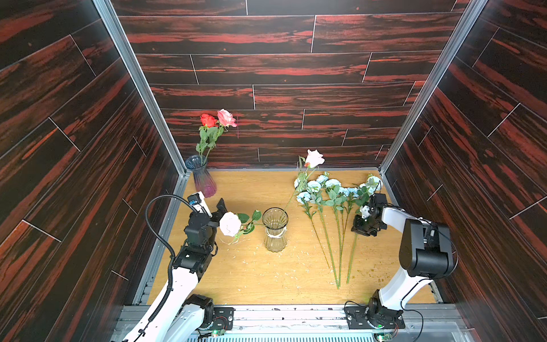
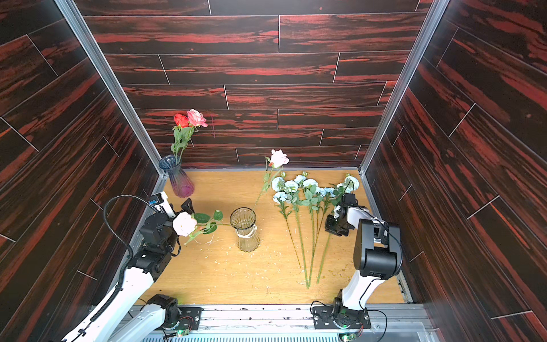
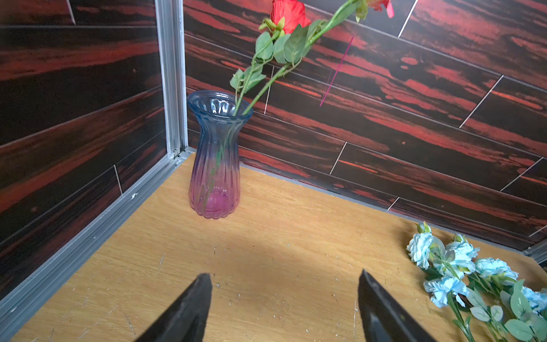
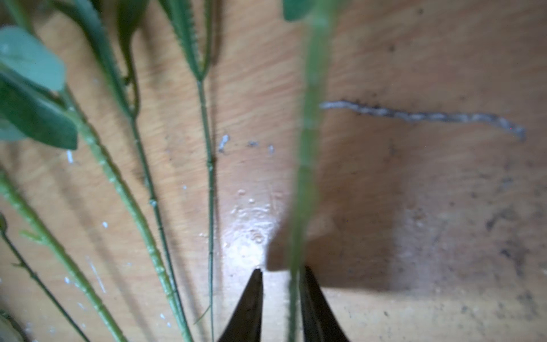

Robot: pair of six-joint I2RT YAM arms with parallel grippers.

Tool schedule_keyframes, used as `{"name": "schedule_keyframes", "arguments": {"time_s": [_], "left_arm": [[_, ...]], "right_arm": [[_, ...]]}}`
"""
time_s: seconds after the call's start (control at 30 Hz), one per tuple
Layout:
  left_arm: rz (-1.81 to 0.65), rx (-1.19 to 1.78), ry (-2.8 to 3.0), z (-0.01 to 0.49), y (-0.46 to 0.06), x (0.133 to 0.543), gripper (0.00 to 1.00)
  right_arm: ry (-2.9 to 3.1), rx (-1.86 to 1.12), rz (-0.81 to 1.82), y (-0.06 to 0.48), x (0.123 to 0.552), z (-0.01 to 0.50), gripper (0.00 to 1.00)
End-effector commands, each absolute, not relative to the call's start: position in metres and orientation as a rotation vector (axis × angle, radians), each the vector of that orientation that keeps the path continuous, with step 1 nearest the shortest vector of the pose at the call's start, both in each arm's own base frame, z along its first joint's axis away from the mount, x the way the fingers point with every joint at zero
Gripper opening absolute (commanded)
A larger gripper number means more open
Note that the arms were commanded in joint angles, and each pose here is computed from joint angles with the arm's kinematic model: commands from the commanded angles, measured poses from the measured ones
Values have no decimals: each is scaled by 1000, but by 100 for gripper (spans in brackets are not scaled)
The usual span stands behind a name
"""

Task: Pick out blue flowers from the vase
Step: Place the flower at the center of the board, then move the vase to the center of the board.

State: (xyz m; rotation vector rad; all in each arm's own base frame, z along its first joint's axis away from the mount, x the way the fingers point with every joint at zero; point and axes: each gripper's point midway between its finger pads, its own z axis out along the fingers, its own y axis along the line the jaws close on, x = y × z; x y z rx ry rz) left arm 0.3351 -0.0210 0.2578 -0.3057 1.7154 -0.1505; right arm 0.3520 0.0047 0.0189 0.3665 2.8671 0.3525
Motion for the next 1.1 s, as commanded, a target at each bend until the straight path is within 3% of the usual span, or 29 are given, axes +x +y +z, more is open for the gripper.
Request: {"name": "schedule_keyframes", "arguments": {"time_s": [0.0, 0.1, 0.17, 0.37, 0.63, 0.83, 1.0, 1.03, 1.07], "left_arm": [[-165, -302, 1694, 272, -22, 337, 79], [-172, -299, 1697, 271, -24, 338, 79], [-177, -297, 1699, 271, -25, 339, 79], [-186, -293, 1711, 270, -27, 343, 79], [-252, -301, 1768, 267, -35, 340, 80], [-376, -299, 1951, 237, -53, 316, 80], [-504, -207, 2080, 249, -76, 293, 80], [-531, -188, 2092, 257, -80, 289, 80], [-555, -171, 2100, 263, -84, 287, 80]], "right_arm": [[2866, 362, 348, 8, 346, 25, 34], [2797, 359, 340, 7, 348, 41, 49], [2751, 342, 332, 6, 348, 54, 53], [2459, 134, 197, 28, 362, 123, 58], [2018, -68, 399, 113, 370, 200, 68], [1908, -58, 472, 135, 372, 200, 68], [1936, -93, 526, 143, 366, 170, 68], [1932, -120, 547, 147, 362, 167, 86], [1927, -136, 546, 149, 360, 168, 92]]}}
